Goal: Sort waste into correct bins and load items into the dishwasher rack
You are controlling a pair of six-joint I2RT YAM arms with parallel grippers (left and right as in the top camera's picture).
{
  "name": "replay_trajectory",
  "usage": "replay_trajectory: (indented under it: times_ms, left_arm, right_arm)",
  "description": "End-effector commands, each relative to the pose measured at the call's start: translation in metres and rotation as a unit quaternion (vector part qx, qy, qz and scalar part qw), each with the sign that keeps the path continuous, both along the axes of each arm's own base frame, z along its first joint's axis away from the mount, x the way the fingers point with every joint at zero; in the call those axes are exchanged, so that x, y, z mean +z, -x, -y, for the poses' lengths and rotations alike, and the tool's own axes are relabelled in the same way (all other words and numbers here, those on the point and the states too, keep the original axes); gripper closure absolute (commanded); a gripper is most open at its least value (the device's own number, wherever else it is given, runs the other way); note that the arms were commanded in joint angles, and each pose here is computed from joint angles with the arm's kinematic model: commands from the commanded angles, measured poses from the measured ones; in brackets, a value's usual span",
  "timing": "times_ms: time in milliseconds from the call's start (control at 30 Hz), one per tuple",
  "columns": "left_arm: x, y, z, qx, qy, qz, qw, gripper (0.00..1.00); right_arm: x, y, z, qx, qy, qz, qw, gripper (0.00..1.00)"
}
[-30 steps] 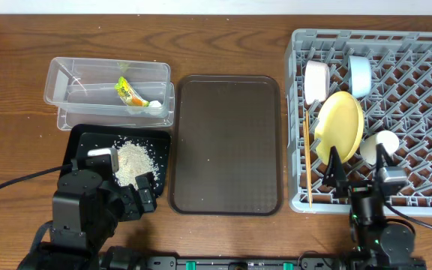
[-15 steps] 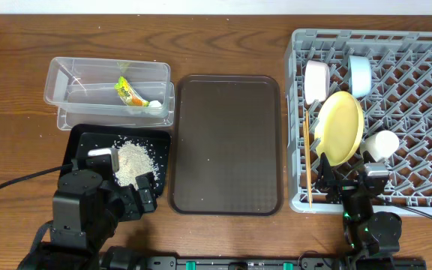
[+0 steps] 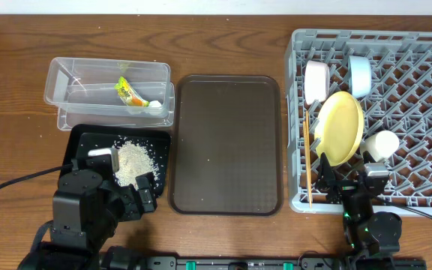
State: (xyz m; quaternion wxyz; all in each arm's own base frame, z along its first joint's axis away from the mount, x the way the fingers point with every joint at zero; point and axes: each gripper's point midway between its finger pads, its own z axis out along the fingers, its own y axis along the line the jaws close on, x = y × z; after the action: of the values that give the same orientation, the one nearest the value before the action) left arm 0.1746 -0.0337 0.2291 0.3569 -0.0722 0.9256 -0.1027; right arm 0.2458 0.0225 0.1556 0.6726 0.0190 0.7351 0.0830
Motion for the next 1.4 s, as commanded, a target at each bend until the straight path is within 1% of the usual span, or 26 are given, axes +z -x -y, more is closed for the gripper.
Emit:
replay_trajectory:
  times_ms: [0, 67, 133, 300, 433, 533, 633, 767, 933, 1000, 1100, 1367]
  left_arm:
    - [-0.001, 0.001, 0.001, 0.0, 0.004, -0.001, 1.0, 0.02]
    - [-0.001, 0.001, 0.0, 0.0, -0.001, 0.0, 1.0, 0.02]
    - [-0.003, 0.003, -0.007, -0.002, -0.026, 0.003, 1.0, 0.02]
    - [-0.009, -0.006, -0.01, -0.022, -0.054, 0.072, 0.996, 0.02]
    - [-0.039, -0.015, -0.013, -0.008, -0.052, 0.116, 0.992, 0.02]
    - [-0.06, -0.027, -0.012, -0.004, -0.047, 0.161, 0.986, 0.02]
    - [-0.069, -0.04, -0.011, 0.0, -0.04, 0.213, 0.976, 0.02]
    - [-0.07, -0.055, -0.009, -0.004, -0.046, 0.288, 0.957, 0.02]
    - [-0.063, -0.068, -0.007, -0.029, -0.1, 0.366, 0.925, 0.02]
    - [-0.072, -0.069, -0.007, -0.037, -0.116, 0.365, 0.923, 0.02]
    - [-0.092, -0.068, -0.007, -0.042, -0.119, 0.338, 0.933, 0.02]
    - [-0.092, -0.068, -0.011, -0.032, -0.124, 0.337, 0.933, 0.02]
  right_arm:
    - [0.0, 0.001, -0.003, 0.008, 0.009, 0.001, 1.0, 0.01]
    - [0.0, 0.001, -0.003, 0.008, 0.009, 0.001, 1.0, 0.01]
    - [0.0, 0.001, -0.003, 0.008, 0.009, 0.001, 1.0, 0.01]
    - [0.0, 0.001, -0.003, 0.008, 0.009, 0.001, 1.0, 0.01]
    - [0.0, 0.001, -0.003, 0.008, 0.009, 0.001, 1.0, 0.01]
    - [0.0, 0.001, -0.003, 0.008, 0.009, 0.001, 1.0, 0.01]
    - [0.0, 0.001, -0.003, 0.008, 0.009, 0.001, 1.0, 0.01]
    - [0.0, 0.001, -0.003, 0.008, 0.009, 0.001, 1.0, 0.01]
    - [0.0, 0.001, -0.003, 0.008, 0.009, 0.001, 1.0, 0.01]
    - [0.0, 0.001, -0.003, 0.008, 0.009, 0.001, 1.0, 0.01]
    - [0.0, 0.001, -0.003, 0.008, 0.009, 0.001, 1.0, 0.01]
    - [0.0, 0.001, -0.003, 0.008, 0.009, 0.001, 1.0, 0.01]
